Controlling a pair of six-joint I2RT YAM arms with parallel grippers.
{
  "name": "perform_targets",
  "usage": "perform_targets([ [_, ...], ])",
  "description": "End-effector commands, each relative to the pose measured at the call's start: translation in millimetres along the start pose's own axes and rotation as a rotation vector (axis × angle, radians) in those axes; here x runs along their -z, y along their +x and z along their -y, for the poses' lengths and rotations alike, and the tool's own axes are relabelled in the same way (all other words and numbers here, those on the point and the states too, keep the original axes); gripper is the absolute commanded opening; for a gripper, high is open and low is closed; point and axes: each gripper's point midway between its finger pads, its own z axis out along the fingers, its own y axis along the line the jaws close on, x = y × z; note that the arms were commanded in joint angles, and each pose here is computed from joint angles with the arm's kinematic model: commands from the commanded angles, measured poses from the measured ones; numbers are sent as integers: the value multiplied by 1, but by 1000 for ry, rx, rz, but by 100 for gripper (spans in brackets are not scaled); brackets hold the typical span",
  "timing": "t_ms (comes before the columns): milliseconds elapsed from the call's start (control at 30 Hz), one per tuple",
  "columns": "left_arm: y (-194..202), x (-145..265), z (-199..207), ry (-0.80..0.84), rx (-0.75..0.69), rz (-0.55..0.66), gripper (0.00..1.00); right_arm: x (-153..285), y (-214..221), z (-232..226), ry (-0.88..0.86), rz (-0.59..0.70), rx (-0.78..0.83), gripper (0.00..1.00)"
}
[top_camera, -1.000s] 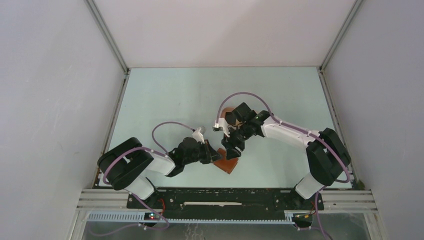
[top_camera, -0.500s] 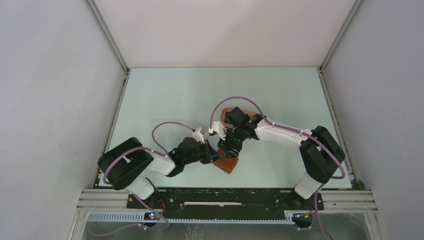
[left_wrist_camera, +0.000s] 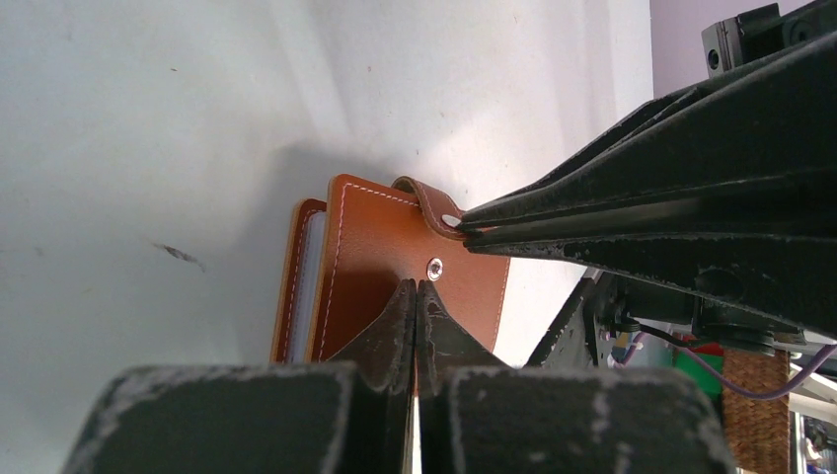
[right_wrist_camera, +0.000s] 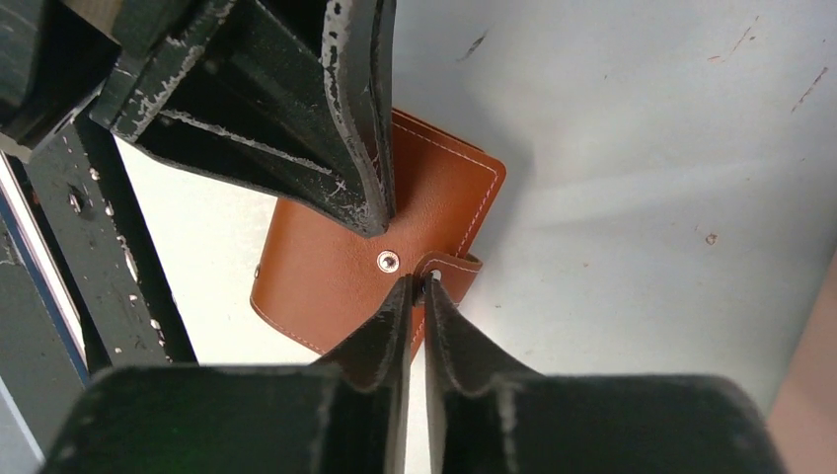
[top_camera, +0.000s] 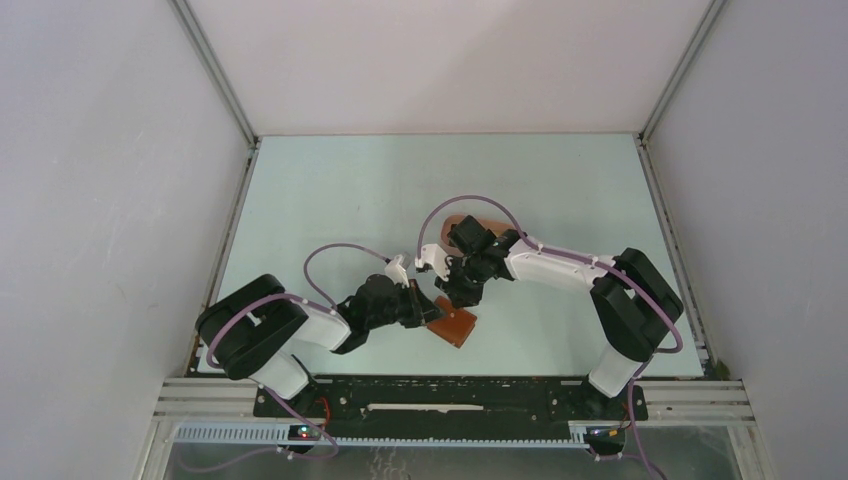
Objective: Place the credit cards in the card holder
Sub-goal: Close the card holder at the center of the board.
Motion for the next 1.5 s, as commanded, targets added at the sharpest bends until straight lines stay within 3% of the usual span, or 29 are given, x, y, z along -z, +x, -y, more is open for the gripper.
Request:
perform_targets([
  [0,28,8,-38,-129,9,-80,0,3,-11,-7,-26,29,25,8],
  [100,28,8,-38,-127,9,-81,0,3,-10,-8,-34,28,26,0],
  [633,28,8,-38,-131,14,-76,0,21,-24,-11,-86,119,-44,0],
  [1467,27,10,-38,-128,14,-73,0,-4,-6,-22,-129,12,-45,0],
])
